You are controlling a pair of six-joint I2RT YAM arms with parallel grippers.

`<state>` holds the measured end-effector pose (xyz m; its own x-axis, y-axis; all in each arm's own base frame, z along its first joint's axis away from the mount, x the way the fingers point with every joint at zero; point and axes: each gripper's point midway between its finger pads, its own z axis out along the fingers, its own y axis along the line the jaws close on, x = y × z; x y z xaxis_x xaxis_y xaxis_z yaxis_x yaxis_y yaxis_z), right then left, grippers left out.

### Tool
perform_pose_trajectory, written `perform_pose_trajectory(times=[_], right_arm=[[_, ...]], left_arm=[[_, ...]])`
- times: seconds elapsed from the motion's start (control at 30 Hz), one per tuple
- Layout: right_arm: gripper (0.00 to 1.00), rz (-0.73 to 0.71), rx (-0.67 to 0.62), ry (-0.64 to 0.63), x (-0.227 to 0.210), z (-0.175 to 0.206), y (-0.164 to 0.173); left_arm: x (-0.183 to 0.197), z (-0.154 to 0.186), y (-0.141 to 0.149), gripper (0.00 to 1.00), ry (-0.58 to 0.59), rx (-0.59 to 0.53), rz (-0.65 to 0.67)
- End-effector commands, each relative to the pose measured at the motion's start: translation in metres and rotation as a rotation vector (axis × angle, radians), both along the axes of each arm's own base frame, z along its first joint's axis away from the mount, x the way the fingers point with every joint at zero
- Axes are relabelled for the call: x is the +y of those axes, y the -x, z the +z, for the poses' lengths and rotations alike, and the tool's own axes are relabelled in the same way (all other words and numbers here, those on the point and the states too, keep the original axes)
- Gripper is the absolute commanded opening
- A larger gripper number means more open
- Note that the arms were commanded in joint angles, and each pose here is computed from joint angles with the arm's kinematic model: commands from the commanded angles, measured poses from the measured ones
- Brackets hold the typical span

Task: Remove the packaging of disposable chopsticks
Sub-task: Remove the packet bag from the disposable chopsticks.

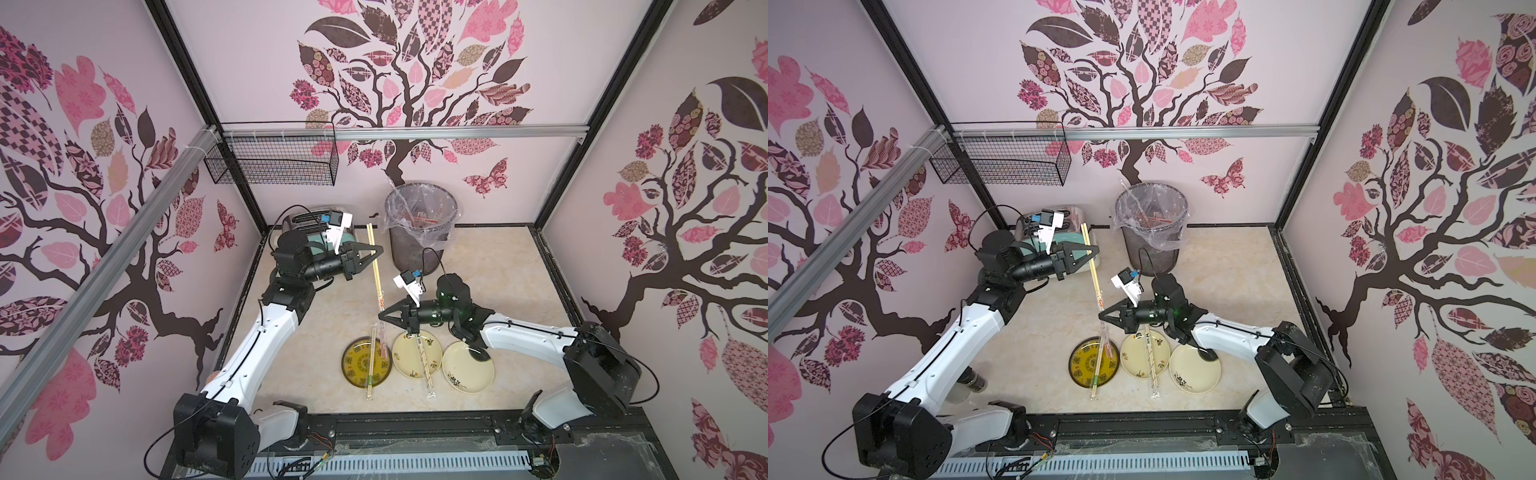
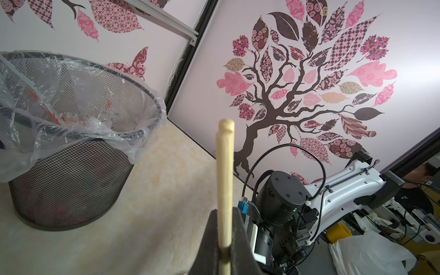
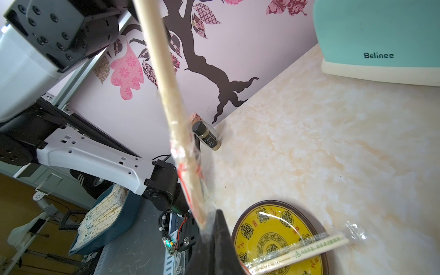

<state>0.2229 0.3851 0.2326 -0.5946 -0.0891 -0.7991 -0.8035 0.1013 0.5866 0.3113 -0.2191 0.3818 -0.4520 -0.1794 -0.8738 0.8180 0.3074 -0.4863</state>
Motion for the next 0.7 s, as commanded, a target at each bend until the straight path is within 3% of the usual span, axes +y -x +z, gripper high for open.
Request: perform_pose_trajectory(times=[0.0, 0.4, 0.53, 0.67], right_arm=[[0.00, -0.002, -0.008, 0.000, -0.001, 0.002, 0.004], [0.00, -0.135, 0.012, 0.163, -0.043, -0.042, 0.015], [0.00, -0.269, -0.075, 0.201, -0.057, -0.019, -0.003], [0.00, -0.430, -0.219, 0.223, -0.069, 0.030, -0.033]], left_arm=[[0.000, -0.001, 0.001, 0.00, -0.004, -0.011, -0.005], [0.000, -0.002, 0.000, 0.00, -0.010, -0.011, 0.002], [0.000, -0.004, -0.001, 0.00, -0.014, -0.007, 0.003], [0.000, -0.004, -0.001, 0.00, -0.016, -0.011, 0.002]])
